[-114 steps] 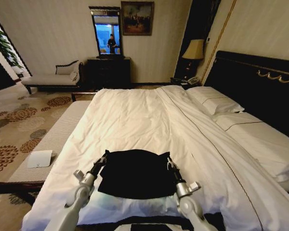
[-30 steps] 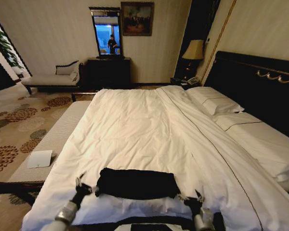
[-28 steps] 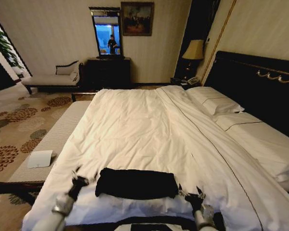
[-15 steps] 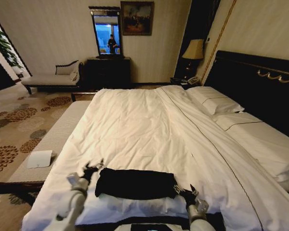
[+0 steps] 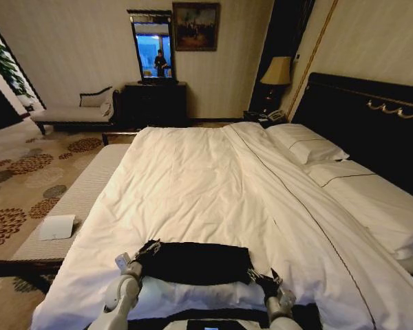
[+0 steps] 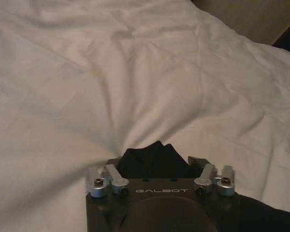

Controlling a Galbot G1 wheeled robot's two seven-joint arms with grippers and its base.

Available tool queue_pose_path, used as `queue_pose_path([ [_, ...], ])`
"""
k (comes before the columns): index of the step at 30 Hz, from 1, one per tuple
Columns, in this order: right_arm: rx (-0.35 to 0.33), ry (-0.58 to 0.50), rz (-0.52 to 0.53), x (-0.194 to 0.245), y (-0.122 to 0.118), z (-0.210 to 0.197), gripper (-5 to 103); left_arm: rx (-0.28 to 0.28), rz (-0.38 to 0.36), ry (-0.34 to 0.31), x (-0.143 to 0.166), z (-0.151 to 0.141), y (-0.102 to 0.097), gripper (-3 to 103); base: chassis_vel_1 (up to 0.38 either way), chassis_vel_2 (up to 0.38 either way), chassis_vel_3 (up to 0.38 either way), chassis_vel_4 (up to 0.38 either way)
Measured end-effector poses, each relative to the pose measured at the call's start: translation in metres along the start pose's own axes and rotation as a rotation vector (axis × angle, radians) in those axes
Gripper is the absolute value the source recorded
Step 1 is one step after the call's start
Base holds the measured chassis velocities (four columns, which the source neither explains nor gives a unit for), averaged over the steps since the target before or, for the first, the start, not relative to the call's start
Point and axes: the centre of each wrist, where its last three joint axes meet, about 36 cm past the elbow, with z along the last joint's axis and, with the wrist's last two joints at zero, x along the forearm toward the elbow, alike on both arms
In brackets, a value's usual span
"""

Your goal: Fold the clothes on the bed.

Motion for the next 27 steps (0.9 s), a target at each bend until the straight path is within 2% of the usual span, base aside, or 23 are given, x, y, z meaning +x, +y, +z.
queue_pose_path([
  [1,0.001,0.0,0.001,0.001,0.0,0.001,100,0.0,0.001,-0.002,0.0,0.0,0.0,68,0.0,0.0,0.0,0.0],
  [2,0.002,0.0,0.003,0.001,0.001,0.002,100,0.002,0.001,-0.003,0.0,-0.001,0.0,68,0.0,0.0,0.0,0.0],
  [4,0.003,0.002,0.006,0.003,0.001,0.004,100,0.01,0.003,-0.004,0.0,-0.001,0.001,57,0.0,0.0,0.0,0.0],
  [5,0.003,0.002,0.006,0.003,0.001,0.004,100,0.01,0.003,-0.004,0.0,-0.001,0.001,57,0.0,0.0,0.0,0.0],
  [8,0.005,0.002,0.011,0.004,0.002,0.007,100,0.031,0.005,-0.006,-0.002,-0.003,0.001,41,0.0,0.0,0.0,0.0],
  [9,0.005,0.002,0.011,0.004,0.002,0.007,100,0.031,0.005,-0.006,-0.002,-0.003,0.001,41,0.0,0.0,0.0,0.0],
  [12,0.007,-0.003,0.015,0.004,0.003,0.01,100,0.046,0.007,-0.011,-0.003,-0.006,0.002,25,0.0,0.0,0.0,0.0],
  [15,0.008,-0.003,0.018,0.004,0.003,0.011,100,0.054,0.006,-0.016,-0.003,-0.008,0.003,19,0.0,0.0,0.0,0.0],
  [17,0.009,-0.004,0.02,0.004,0.002,0.011,100,0.07,0.006,-0.028,-0.003,-0.011,0.005,9,0.0,0.0,0.0,0.0],
  [21,0.009,-0.006,0.021,0.003,0.003,0.011,100,0.09,0.007,-0.049,-0.001,-0.015,0.009,5,0.0,0.0,0.0,0.0],
  [27,0.005,-0.019,0.031,0.001,0.001,0.01,100,0.171,0.025,-0.103,0.003,-0.023,0.016,5,0.0,0.0,0.0,0.0],
])
